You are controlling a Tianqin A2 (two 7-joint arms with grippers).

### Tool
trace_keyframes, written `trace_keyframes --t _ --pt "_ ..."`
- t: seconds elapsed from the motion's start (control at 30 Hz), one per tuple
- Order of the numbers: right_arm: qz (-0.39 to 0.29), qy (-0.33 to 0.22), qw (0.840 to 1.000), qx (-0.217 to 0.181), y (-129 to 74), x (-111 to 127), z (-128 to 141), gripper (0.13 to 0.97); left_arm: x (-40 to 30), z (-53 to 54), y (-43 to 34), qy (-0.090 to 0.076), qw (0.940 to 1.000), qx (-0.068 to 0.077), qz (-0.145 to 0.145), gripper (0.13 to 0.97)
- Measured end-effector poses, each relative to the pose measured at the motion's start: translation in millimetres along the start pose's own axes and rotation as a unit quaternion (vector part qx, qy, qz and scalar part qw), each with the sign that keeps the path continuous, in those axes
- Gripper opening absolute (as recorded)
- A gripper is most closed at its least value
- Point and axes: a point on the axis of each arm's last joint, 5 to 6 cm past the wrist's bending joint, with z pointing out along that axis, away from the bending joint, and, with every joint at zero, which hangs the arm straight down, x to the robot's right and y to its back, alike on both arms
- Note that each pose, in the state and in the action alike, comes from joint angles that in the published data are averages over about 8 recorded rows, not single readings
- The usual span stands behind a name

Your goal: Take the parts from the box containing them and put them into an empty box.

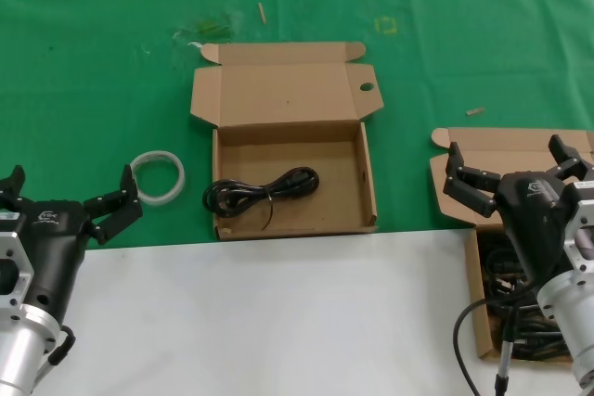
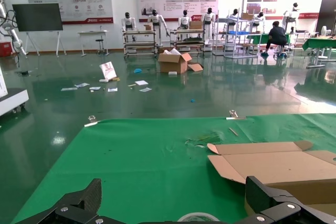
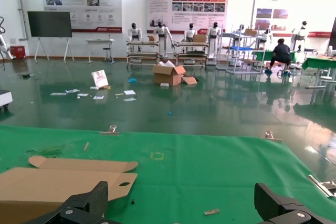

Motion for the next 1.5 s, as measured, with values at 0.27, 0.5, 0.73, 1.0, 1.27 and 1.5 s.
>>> trace_keyframes --t 0.27,0.5,0.73,1.0,1.27,1.5 --pt "0.000 0.000 1.000 0.000 0.0 0.0 0.0 0.966 0.0 0.0 0.0 0.000 1.0000 0.000 0.000 0.966" --pt "0.000 0.000 1.000 0.000 0.0 0.0 0.0 0.966 0.0 0.0 0.0 0.000 1.0000 0.000 0.000 0.966" --pt "0.000 0.000 1.000 0.000 0.0 0.0 0.0 0.966 0.0 0.0 0.0 0.000 1.0000 0.000 0.000 0.966" --pt "0.000 0.000 1.000 0.000 0.0 0.0 0.0 0.966 0.0 0.0 0.0 0.000 1.0000 0.000 0.000 0.966" --pt "0.000 0.000 1.000 0.000 0.0 0.0 0.0 0.966 0.0 0.0 0.0 0.000 1.0000 0.000 0.000 0.966" --pt "0.000 0.000 1.000 0.000 0.0 0.0 0.0 0.966 0.0 0.0 0.0 0.000 1.0000 0.000 0.000 0.966"
